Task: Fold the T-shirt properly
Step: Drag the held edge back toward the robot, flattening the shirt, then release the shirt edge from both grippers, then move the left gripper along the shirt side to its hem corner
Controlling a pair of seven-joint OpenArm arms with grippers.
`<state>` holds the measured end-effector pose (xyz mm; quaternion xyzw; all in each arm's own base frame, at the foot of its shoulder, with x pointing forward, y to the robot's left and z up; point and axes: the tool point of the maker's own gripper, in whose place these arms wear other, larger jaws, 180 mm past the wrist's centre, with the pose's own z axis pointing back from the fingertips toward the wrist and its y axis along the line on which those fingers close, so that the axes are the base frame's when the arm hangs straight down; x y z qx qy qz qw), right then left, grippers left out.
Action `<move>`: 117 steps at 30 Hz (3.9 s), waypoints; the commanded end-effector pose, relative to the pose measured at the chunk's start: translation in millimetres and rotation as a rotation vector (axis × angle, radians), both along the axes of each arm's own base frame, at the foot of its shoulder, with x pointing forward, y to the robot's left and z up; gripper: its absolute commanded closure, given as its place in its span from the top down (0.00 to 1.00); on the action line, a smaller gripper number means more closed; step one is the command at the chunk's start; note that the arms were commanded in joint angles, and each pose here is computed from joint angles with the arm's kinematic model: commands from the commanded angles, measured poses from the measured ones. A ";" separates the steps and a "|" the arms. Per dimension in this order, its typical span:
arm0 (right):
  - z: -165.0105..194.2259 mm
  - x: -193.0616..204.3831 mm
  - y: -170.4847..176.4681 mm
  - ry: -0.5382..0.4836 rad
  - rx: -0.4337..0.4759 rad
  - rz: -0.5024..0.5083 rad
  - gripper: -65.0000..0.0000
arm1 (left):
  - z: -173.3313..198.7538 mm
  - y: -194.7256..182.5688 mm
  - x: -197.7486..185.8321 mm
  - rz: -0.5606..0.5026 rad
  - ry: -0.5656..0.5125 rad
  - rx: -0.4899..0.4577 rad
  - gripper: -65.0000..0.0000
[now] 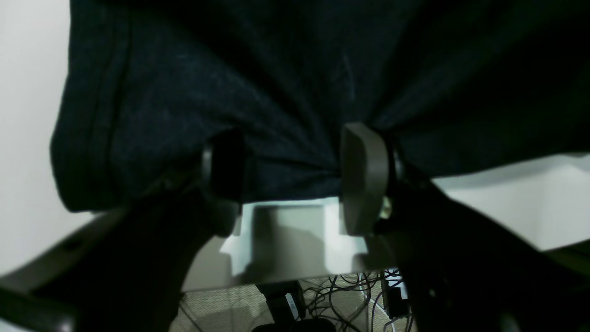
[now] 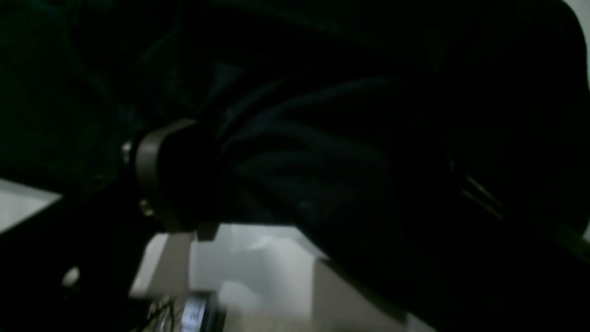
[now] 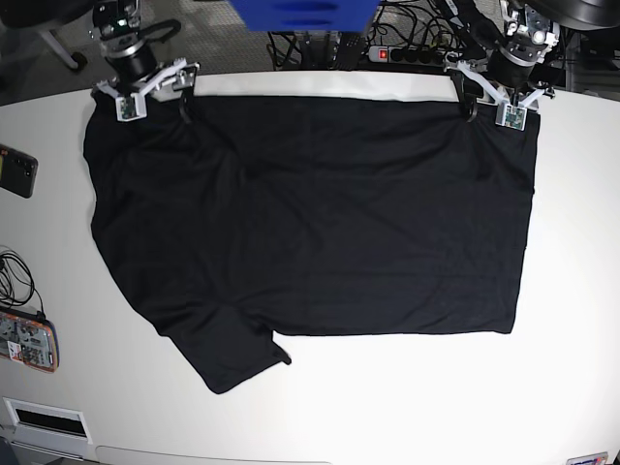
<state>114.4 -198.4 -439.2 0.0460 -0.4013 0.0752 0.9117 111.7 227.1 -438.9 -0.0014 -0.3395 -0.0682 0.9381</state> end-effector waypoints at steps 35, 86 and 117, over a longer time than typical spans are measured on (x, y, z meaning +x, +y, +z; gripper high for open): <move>33.9 25.7 16.3 0.035 -0.092 0.105 0.90 | 57.2 72.3 47.1 0.063 -0.081 0.244 0.50; 122.0 135.4 33.3 -0.366 -0.085 0.132 0.90 | 99.2 135.8 343.0 0.018 -0.128 0.236 0.50; 119.7 132.5 33.3 -0.356 -0.085 0.132 0.90 | -8.7 91.1 304.1 -0.022 -0.007 0.122 0.00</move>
